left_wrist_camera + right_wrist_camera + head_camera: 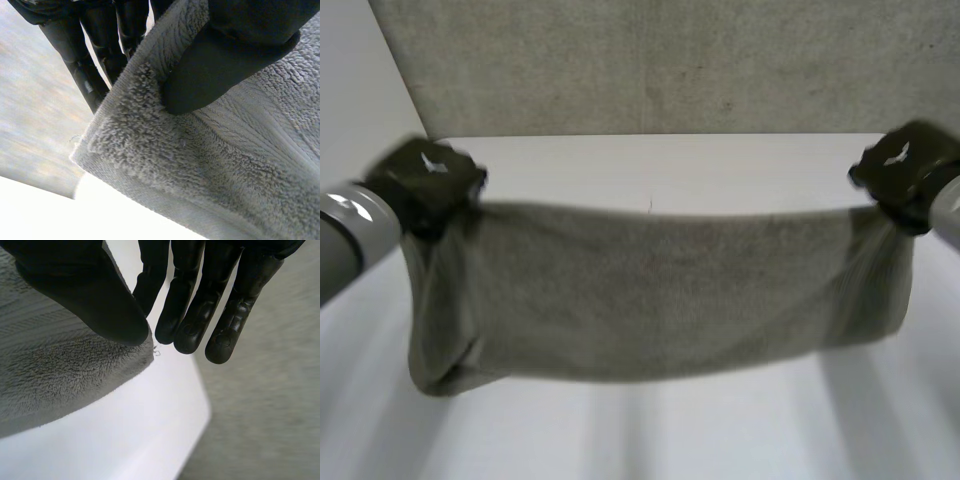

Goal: Fold the towel.

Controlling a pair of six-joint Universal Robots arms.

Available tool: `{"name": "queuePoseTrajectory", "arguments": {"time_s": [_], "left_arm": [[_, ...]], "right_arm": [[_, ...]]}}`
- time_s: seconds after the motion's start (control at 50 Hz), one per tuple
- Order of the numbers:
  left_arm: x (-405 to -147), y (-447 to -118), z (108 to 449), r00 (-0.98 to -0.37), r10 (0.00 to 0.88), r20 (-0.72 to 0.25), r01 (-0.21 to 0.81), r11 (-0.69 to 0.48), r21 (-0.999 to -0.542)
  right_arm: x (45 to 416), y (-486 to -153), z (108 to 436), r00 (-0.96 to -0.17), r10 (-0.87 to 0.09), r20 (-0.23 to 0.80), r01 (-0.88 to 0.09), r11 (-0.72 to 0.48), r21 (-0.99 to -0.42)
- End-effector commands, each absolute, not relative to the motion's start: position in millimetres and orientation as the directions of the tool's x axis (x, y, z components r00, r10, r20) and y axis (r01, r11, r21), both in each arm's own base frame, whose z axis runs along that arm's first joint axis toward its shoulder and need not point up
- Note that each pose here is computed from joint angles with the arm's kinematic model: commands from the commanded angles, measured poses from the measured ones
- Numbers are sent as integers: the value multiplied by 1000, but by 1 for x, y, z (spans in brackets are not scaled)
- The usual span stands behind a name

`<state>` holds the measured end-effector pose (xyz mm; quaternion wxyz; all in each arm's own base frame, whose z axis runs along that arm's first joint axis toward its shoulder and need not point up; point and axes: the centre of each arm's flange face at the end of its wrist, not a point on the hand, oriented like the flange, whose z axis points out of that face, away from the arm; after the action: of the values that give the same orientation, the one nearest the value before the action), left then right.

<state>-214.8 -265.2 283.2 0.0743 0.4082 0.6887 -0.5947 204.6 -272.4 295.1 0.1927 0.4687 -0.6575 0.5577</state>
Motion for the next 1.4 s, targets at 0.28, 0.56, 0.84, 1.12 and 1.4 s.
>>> {"name": "queuePoseTrajectory", "arguments": {"time_s": [0.28, 0.56, 0.84, 1.12, 1.4], "left_arm": [[-258, -369, 322, -671, 284, -685, 650, -219, -727], [-255, -366, 415, -920, 181, -347, 215, -509, -833], [-251, -356, 213, -771, 442, -458, 480, -69, -875], [-221, -278, 170, -579, 581, -573, 733, 62, -678], [-205, -217, 212, -425, 698, -576, 833, 53, -551]], "right_arm": [[251, -383, 320, -579, -107, 808, -788, -180, -589], [241, -357, 395, -795, 174, 581, -578, -507, -639], [243, -340, 223, -617, -330, 714, -730, -100, -677], [196, -276, 182, -388, -629, 674, -904, 119, -410], [165, -233, 218, -272, -645, 714, -956, 95, -278]]}}
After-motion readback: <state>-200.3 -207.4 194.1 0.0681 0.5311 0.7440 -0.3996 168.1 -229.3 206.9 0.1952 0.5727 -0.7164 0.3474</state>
